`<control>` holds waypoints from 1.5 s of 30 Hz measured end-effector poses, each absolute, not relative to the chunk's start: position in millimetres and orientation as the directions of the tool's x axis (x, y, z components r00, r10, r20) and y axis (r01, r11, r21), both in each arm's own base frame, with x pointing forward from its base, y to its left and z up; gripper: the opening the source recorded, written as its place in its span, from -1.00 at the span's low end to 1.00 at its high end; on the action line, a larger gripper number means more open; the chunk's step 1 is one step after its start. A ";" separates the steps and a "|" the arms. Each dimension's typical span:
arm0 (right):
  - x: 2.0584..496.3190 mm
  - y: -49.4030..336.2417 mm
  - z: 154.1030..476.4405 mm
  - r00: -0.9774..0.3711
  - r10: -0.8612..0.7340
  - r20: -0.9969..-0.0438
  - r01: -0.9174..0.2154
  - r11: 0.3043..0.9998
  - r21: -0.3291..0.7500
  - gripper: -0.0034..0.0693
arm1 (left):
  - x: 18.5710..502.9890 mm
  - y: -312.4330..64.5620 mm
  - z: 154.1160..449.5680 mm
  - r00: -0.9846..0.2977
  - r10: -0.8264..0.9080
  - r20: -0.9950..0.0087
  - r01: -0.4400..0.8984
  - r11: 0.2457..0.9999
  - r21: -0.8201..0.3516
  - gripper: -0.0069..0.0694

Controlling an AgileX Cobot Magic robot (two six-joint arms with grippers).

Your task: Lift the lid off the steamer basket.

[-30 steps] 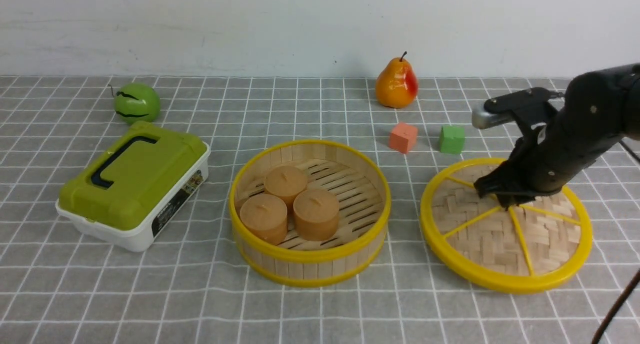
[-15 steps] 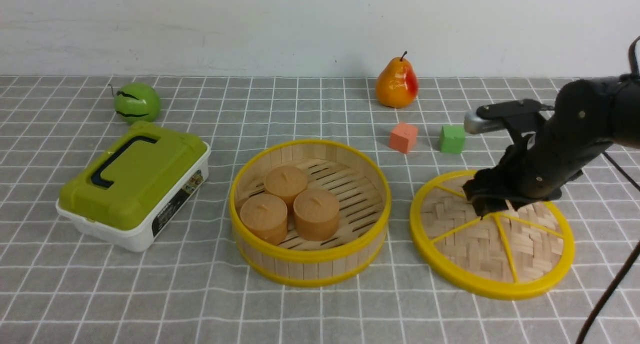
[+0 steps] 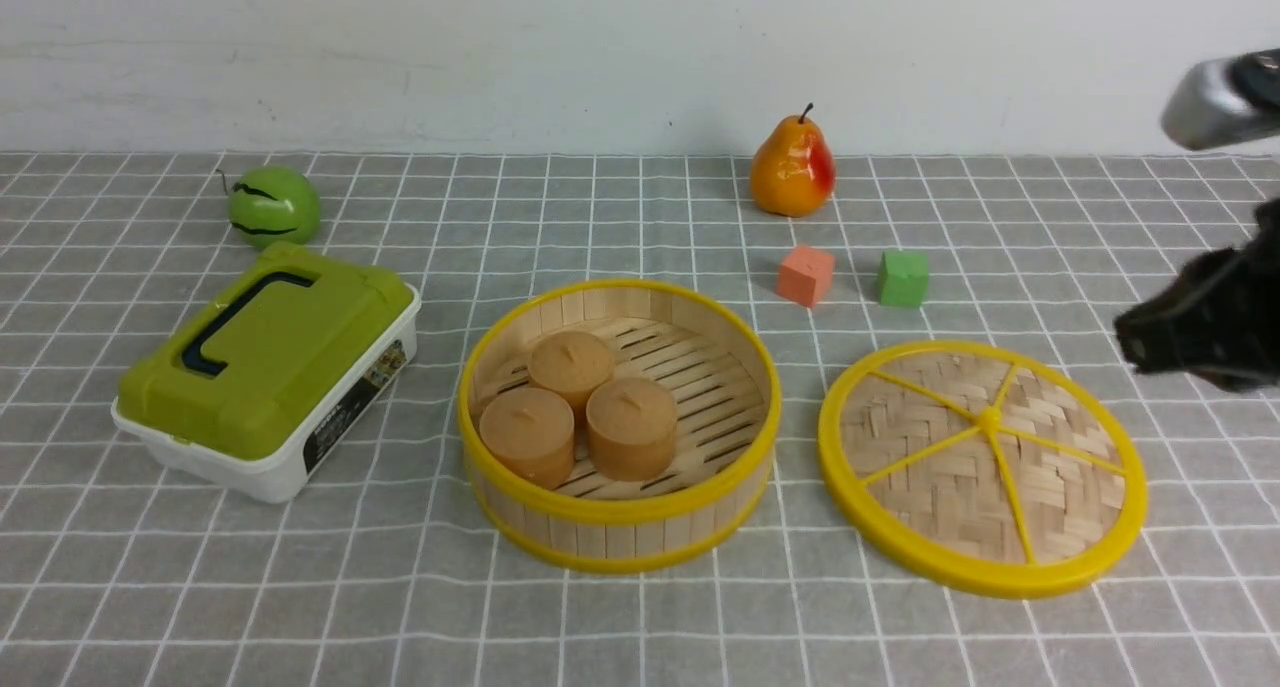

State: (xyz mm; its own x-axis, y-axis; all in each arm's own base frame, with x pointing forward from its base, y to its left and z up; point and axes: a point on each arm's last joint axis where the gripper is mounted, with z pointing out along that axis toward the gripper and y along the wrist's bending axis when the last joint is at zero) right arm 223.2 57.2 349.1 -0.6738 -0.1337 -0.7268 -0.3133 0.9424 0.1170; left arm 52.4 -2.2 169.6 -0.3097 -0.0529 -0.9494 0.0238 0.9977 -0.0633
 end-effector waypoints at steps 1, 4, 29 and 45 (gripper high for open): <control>201.2 53.4 354.1 -0.646 -0.130 -0.752 -0.320 0.941 0.112 -0.93 | 52.4 -2.2 169.6 -0.310 -0.053 -0.949 0.024 0.998 -0.063 -0.19; 168.4 48.9 355.7 -0.618 -0.117 -0.777 -0.330 0.936 0.121 -0.97 | 52.4 -2.2 169.6 -0.310 -0.053 -0.949 0.024 0.998 -0.063 -0.19; 58.0 22.5 344.2 -0.363 -0.151 -0.920 -0.326 0.945 -0.026 -0.96 | 52.3 -2.2 169.4 -0.312 -0.053 -0.949 0.024 0.998 -0.063 -0.19; 57.0 -1.7 190.8 -0.086 0.087 -0.992 0.038 0.996 0.084 -0.91 | 52.3 -2.2 169.4 -0.312 -0.053 -0.949 0.024 0.998 -0.063 -0.19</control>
